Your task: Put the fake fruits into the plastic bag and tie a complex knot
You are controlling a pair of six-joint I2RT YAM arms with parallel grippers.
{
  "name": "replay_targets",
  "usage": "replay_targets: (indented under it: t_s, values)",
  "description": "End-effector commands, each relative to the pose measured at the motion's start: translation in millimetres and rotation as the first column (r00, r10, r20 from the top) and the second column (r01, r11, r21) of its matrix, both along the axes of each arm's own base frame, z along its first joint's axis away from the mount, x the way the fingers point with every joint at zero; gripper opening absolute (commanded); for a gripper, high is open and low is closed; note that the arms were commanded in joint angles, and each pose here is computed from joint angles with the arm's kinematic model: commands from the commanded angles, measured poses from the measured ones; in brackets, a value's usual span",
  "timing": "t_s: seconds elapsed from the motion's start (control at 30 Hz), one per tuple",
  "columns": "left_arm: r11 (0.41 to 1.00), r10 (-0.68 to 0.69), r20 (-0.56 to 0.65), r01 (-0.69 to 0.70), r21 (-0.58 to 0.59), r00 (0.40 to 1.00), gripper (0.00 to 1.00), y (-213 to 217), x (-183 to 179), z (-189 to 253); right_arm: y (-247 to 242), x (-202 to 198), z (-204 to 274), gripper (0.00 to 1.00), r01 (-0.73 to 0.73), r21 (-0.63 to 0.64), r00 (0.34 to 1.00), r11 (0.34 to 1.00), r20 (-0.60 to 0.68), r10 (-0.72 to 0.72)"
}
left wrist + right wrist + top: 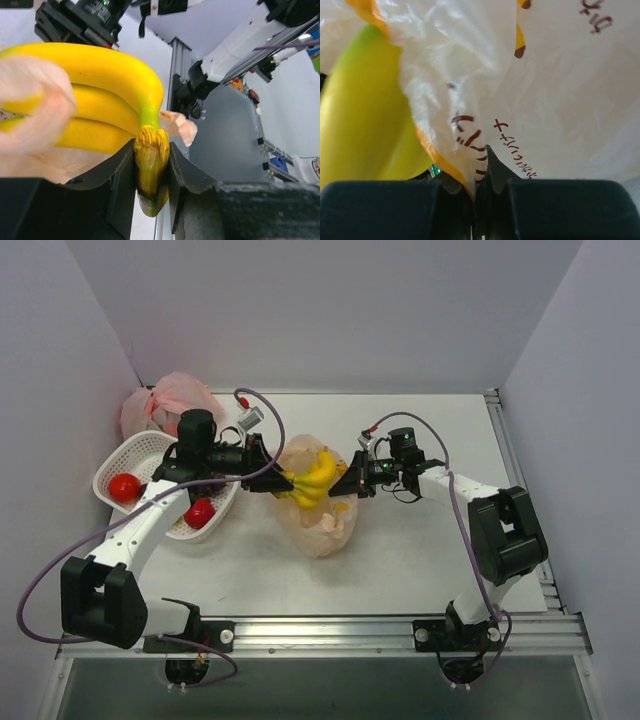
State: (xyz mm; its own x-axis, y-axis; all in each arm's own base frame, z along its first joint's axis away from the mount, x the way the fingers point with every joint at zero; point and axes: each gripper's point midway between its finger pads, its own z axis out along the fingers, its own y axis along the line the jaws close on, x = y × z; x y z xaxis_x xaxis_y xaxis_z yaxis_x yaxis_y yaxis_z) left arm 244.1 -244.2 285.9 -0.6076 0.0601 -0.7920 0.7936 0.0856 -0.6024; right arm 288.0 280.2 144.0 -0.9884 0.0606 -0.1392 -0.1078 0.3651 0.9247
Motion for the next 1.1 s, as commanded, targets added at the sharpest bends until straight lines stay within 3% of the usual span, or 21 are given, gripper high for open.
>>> replay_targets:
  t_s: [0.0,0.37,0.73,1.07]
  values:
    - [0.998,-0.044,0.09,0.04,0.046,0.995,0.0,2,0,-11,4,6,19,0.0,-0.03,0.048,0.999,0.998,0.029,0.029]
    - [0.99,-0.14,0.166,0.133,0.053,0.976,0.0,7,-31,-12,1,4,16,0.0,-0.03,0.038,0.999,0.999,0.026,0.029]
    - [0.98,-0.199,0.212,0.198,0.026,0.957,0.0,-3,-63,24,0,2,15,0.0,-0.038,0.009,0.999,0.999,0.029,0.038]
    - [0.987,-0.147,0.187,0.133,0.086,0.971,0.0,-3,-49,-6,-2,-4,26,0.0,-0.064,0.027,0.997,0.998,0.048,0.063]
